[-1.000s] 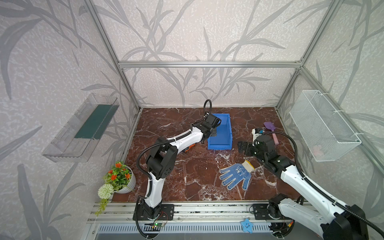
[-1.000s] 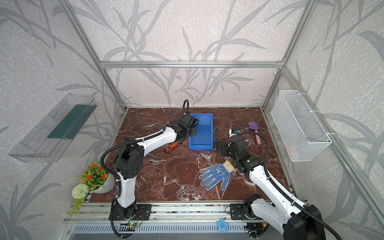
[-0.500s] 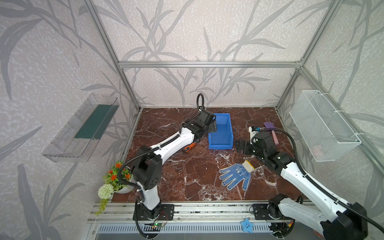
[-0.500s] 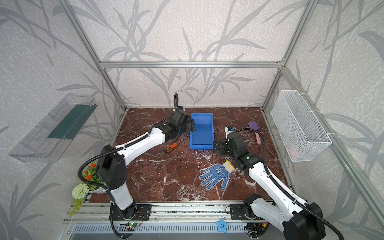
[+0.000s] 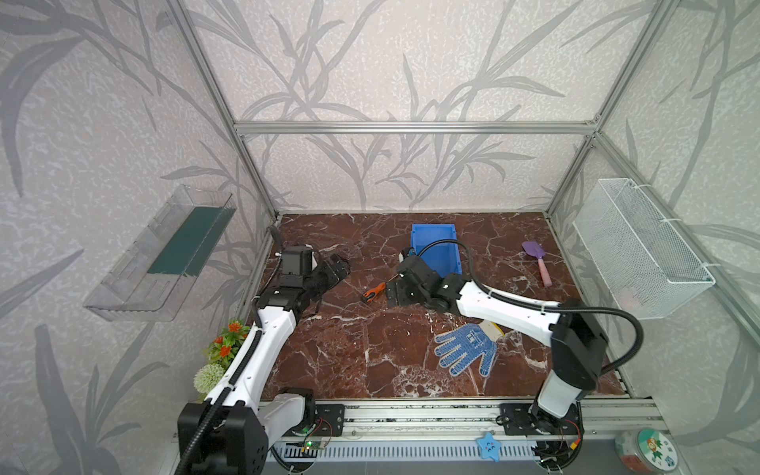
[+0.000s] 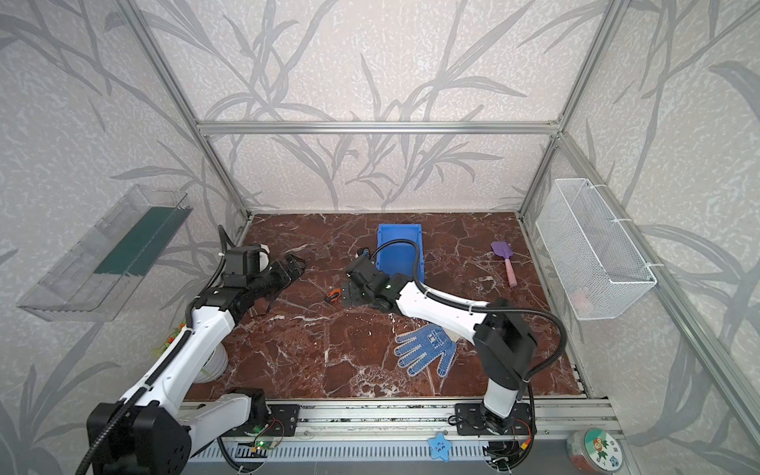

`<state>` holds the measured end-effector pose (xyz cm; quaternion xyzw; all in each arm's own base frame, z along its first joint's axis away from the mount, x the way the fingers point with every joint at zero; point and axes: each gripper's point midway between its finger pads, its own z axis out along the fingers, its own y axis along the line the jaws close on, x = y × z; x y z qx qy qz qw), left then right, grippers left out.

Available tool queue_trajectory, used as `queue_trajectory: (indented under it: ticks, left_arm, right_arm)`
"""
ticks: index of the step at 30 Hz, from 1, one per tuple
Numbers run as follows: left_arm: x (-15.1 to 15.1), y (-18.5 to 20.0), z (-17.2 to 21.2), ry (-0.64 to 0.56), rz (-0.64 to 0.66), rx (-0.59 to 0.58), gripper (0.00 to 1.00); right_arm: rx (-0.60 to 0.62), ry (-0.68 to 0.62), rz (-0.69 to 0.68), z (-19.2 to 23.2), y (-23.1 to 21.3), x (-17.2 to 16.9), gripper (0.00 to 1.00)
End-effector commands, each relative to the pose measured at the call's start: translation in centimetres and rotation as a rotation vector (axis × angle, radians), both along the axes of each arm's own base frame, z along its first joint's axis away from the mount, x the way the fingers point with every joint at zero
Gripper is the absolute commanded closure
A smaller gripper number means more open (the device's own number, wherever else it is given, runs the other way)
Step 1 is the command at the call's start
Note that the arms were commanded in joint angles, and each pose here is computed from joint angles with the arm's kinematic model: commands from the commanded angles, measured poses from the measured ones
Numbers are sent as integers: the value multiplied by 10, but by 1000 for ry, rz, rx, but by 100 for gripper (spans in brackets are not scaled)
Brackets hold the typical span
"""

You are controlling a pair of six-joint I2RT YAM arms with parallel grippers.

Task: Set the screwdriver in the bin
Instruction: 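Release the bin with the left gripper while the right gripper grasps the orange screwdriver handle, then lift the screwdriver with the right gripper and lower it into the blue bin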

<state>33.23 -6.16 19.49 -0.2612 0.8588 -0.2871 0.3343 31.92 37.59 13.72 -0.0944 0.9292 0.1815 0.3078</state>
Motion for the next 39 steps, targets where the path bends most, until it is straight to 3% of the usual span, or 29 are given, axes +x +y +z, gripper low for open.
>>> queue_trajectory:
  ticks: [1,6,16,22,25,29,33,39]
  left_arm:
    - [-6,-8,4,-16,-49,-117,1]
    - [-7,4,-11,-15,-19,-166,1]
    - [-7,14,-24,-5,-9,-268,1]
    - [-6,23,-27,-8,21,-312,1]
    - [-6,27,-28,-15,40,-326,1]
    - [-6,30,-28,-18,49,-329,1]
    - [-6,31,-28,-19,53,-331,1]
    - [-6,33,-30,-23,66,-333,1]
  right_arm:
    - [39,108,-85,-22,18,2,2]
    - [27,181,-138,-60,41,14,3]
    - [73,234,-174,-96,83,37,7]
    - [35,255,-250,-122,84,45,11]
    - [-5,235,-276,-129,77,47,16]
    - [-77,210,-279,-138,64,46,32]
    - [-158,188,-256,-142,51,46,53]
    - [-221,195,-225,-146,30,32,70]
